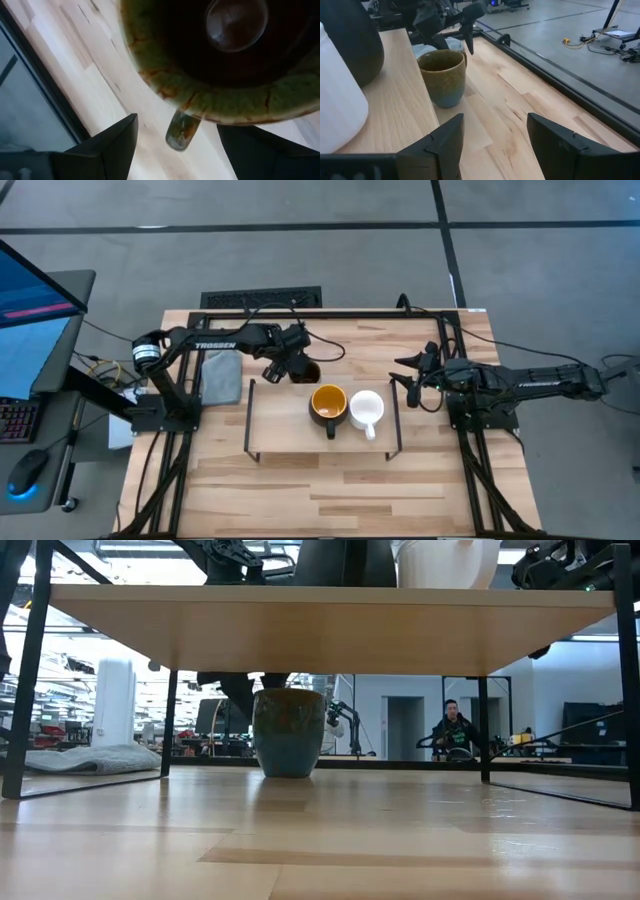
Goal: Stack small to large cups/mugs on shelf
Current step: Put the brown mug on the shelf
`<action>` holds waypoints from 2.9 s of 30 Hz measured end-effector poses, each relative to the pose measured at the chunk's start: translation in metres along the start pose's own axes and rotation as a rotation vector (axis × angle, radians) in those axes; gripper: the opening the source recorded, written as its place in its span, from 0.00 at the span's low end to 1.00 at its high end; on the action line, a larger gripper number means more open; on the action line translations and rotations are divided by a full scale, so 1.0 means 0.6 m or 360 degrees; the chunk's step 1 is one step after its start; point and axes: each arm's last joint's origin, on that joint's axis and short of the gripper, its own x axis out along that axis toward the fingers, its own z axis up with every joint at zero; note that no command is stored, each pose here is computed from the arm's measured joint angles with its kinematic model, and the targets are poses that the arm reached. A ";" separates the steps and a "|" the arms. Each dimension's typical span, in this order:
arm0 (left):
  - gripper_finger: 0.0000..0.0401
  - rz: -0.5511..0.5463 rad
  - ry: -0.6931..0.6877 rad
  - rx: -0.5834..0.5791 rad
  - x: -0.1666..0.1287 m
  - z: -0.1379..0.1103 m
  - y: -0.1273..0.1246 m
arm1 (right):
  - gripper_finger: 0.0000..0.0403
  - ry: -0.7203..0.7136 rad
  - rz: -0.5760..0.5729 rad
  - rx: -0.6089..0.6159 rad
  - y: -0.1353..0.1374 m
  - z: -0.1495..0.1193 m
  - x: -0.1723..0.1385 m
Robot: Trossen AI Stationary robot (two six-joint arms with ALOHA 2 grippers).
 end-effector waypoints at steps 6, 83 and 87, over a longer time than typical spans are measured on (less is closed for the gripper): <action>0.66 -0.0005 -0.0032 -0.0001 0.000 0.003 0.000 | 0.59 0.0002 -0.0001 -0.0001 0.000 0.000 0.000; 0.11 -0.0106 -0.0012 -0.0352 -0.006 -0.014 0.011 | 0.59 0.0011 -0.0002 -0.0004 0.000 -0.001 0.000; 0.11 -0.0116 -0.0008 -0.0368 -0.018 -0.012 0.018 | 0.59 0.0011 -0.0003 -0.0005 0.000 -0.001 0.000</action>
